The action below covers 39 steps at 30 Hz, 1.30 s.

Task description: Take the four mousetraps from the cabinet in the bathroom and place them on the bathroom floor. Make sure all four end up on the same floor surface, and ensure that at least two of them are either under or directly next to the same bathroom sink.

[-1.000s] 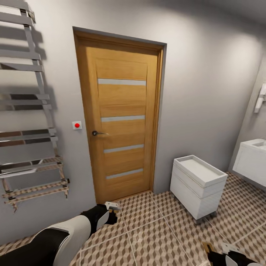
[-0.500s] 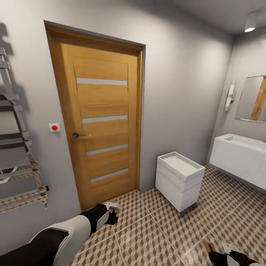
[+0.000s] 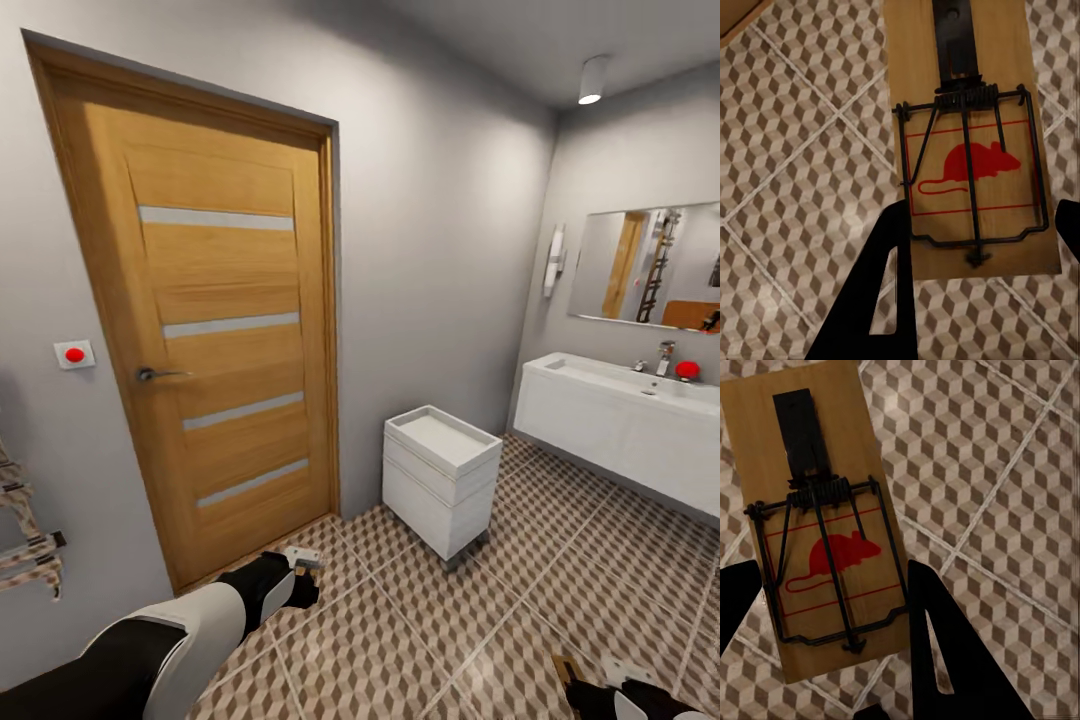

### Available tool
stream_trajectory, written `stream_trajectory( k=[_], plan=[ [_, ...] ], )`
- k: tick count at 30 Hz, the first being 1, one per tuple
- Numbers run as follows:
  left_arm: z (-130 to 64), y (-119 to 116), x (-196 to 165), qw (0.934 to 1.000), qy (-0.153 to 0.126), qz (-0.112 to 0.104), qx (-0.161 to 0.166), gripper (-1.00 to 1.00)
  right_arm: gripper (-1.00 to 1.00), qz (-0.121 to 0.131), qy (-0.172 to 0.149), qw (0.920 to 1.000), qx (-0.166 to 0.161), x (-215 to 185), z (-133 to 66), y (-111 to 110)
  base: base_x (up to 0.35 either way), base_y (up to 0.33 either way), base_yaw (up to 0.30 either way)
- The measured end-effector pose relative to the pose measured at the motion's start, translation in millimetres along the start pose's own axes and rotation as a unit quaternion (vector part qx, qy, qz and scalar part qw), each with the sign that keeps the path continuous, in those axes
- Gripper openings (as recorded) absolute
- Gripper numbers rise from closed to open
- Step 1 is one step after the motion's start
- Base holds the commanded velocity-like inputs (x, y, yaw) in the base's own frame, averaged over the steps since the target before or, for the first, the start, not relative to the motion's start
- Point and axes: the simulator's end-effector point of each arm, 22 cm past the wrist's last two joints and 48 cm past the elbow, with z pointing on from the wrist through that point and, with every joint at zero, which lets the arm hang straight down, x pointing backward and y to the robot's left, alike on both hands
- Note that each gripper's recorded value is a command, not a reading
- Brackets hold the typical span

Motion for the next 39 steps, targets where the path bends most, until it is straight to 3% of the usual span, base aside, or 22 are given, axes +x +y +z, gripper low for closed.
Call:
stream_trajectory(
  k=[31,39],
  plan=[
    [-0.3,-3.3,-1.2,1.0,-0.002,0.001,0.003,-1.0,-1.0,0.0,0.0,1.0,0.0,0.1,0.0,-0.8,0.0,0.0,-0.297],
    [-0.3,-3.8,-1.4,1.0,-0.003,0.002,0.003,-1.0,-1.0,0.02,-0.001,0.9998,0.001,-1.6,-0.4,-6.2,0.0,0.0,-0.297]
  ],
)
